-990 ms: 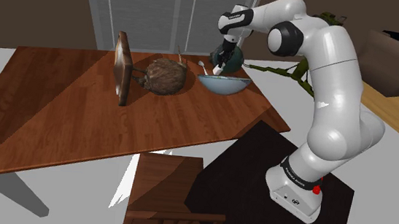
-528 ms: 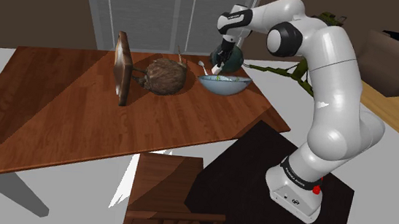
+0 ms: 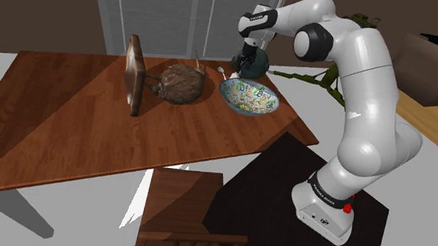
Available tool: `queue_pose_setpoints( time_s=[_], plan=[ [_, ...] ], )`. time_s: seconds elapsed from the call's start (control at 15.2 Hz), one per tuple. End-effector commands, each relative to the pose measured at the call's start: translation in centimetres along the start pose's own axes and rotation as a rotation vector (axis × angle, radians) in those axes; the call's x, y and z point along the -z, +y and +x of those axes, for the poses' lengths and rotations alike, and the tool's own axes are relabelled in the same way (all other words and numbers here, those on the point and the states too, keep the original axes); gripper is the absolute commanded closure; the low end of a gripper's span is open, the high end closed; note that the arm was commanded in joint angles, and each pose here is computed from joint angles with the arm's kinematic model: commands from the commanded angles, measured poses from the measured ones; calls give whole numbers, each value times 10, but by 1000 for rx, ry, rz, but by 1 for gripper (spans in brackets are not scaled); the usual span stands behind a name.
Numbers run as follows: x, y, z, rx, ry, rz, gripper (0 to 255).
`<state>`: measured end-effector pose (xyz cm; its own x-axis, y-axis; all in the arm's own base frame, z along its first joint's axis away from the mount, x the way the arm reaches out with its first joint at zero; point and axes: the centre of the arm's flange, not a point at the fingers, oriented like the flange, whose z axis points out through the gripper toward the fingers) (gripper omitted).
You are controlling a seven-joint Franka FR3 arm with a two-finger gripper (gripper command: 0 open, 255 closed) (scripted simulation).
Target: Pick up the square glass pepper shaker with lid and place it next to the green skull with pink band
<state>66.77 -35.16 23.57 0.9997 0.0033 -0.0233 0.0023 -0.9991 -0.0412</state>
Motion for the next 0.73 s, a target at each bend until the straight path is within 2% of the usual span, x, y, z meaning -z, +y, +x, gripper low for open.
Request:
queue_pose_setpoints(
  time_s=[0.0, 0.13, 0.66],
  plan=[
    [-1, 9, -6, -13, -35, 9, 0],
    [22, 9, -5, -13, -35, 9, 0],
    [22, 9, -5, -13, -35, 9, 0]
  ],
)
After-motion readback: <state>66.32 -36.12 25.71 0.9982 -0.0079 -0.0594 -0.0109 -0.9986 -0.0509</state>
